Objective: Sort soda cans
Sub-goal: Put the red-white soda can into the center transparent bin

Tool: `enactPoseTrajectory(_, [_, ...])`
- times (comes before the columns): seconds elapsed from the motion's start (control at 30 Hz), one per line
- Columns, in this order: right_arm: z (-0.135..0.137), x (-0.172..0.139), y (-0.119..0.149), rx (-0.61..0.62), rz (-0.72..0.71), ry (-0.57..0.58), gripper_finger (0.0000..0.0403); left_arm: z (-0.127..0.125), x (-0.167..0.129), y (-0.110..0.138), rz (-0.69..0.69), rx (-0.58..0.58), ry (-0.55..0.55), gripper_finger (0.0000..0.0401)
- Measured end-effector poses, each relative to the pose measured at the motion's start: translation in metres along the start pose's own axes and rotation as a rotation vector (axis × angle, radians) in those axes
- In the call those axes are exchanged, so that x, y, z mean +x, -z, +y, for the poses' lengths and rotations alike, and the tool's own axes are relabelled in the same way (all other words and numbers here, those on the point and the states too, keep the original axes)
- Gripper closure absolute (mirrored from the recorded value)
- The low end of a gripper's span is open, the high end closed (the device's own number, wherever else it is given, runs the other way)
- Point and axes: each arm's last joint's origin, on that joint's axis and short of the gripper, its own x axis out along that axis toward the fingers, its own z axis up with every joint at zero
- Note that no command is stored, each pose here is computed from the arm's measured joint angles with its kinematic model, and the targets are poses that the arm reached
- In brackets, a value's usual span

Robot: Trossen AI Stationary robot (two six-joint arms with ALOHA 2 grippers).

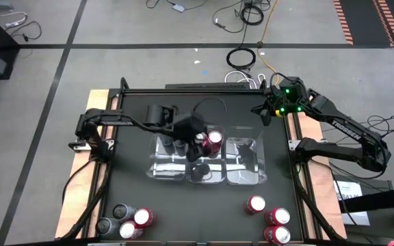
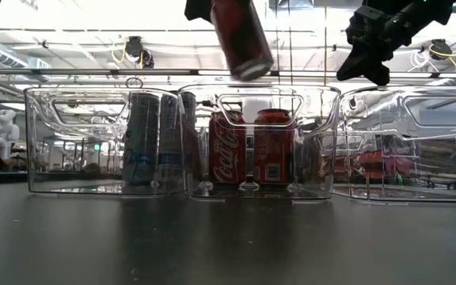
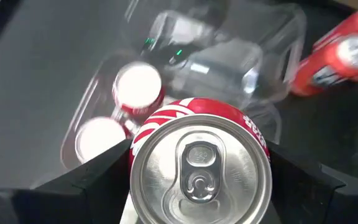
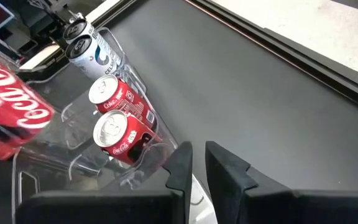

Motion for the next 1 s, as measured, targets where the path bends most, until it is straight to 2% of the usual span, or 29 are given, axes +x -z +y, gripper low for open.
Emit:
enactPoseTrajectory(0.27, [0.0, 0.0, 0.001, -0.017, 0.005, 0.001, 0.0367, -0.006, 0.056, 0.007, 0.151, -0.117, -0.068, 0.0087])
enactPoseTrajectory(0.37, [0.0, 0.0, 0.002, -0.011, 0.024, 0.004, 0.0367, -0.003, 0.081, 0.014, 0.257, -0.121, -0.109, 0.0087])
enactPoseTrajectory(0.47, [-0.001, 0.0, 0.005, -0.01, 0.05, 0.008, 0.0367, -0.001, 0.1, 0.018, 0.304, -0.114, -0.129, 0.0087])
enactPoseTrajectory(0.67, [-0.001, 0.0, 0.008, -0.006, 0.079, 0.013, 0.0367, 0.007, 0.119, 0.018, 0.321, -0.08, -0.159, 0.0087])
enactPoseTrajectory(1.0, [-0.001, 0.0, 0.009, -0.008, 0.087, 0.014, 0.0367, 0.02, 0.138, 0.027, 0.329, -0.097, -0.192, 0.0088])
